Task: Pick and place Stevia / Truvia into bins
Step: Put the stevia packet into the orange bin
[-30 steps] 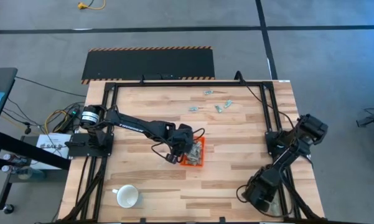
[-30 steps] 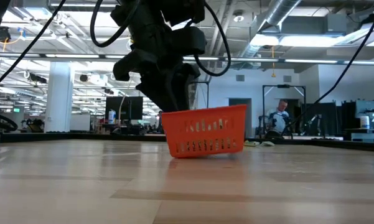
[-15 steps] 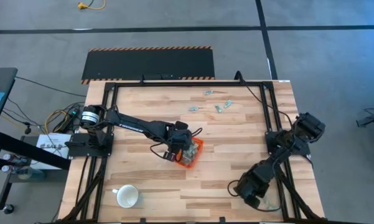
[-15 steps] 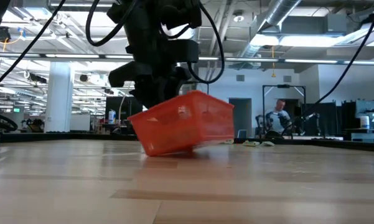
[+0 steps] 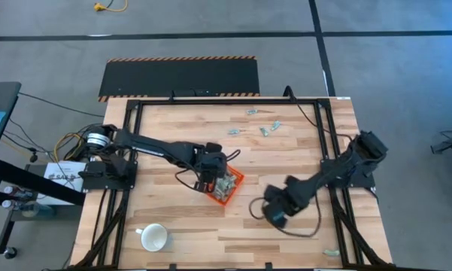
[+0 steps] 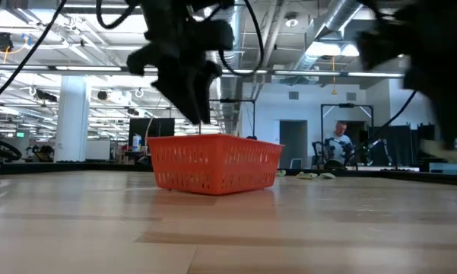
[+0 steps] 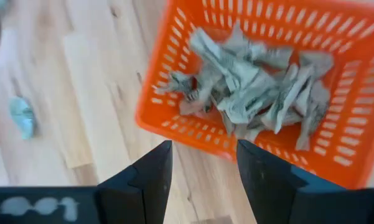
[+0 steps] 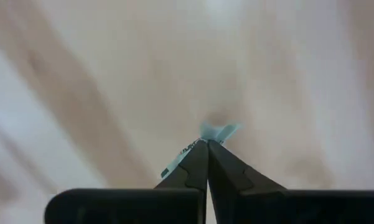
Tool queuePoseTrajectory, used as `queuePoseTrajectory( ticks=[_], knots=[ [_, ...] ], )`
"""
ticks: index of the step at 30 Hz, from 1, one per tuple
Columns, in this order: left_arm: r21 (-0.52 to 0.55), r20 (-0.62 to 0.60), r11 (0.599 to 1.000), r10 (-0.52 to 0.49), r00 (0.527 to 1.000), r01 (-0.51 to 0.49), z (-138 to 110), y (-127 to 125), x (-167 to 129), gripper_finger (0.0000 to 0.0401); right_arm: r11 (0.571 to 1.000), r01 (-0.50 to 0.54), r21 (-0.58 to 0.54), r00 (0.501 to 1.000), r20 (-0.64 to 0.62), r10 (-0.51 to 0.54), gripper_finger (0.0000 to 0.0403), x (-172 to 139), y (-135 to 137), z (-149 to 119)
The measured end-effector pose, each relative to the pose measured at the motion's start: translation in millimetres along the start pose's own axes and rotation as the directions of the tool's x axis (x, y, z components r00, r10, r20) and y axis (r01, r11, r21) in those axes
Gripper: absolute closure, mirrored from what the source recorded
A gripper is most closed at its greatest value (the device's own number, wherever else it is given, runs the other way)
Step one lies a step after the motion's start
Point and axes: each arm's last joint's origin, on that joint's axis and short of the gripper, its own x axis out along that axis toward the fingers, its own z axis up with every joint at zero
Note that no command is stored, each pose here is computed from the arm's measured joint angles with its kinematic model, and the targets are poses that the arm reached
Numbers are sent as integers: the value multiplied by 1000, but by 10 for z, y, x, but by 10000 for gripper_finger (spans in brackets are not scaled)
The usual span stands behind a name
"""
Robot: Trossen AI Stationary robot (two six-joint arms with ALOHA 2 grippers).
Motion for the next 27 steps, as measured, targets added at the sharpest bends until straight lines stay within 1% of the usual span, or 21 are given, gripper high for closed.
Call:
queuePoseTrajectory(
  ticks=[2,4,7,11,16,19,23,27],
  knots=[
    [-17,26,1000,7,1000,-6,2,14,-103,232,1000,6,-21,997,81,-4,402,-44,-54,181],
    [-33,49,999,8,999,-6,1,24,-192,232,999,-7,-42,988,155,13,402,-69,-109,366],
    [-37,66,999,-20,998,22,-15,25,-288,232,996,-33,-83,964,259,53,403,-118,-193,636],
    [-37,70,999,-29,997,32,-48,29,-395,232,986,-64,-154,920,374,118,403,-221,-289,941],
    [-81,40,996,-35,999,38,-115,39,-494,232,971,-50,-235,846,507,166,403,-314,-372,1202],
    [-114,2,992,-45,999,45,-153,35,-491,232,963,-53,-263,820,539,192,403,-333,-416,1290],
    [-131,-37,990,-61,997,56,-227,3,-421,232,949,-71,-306,822,521,229,401,-300,-454,1333],
    [-139,-54,988,-70,996,62,-266,-16,-380,232,936,-107,-336,824,497,273,376,-299,-444,1329]
  ],
)
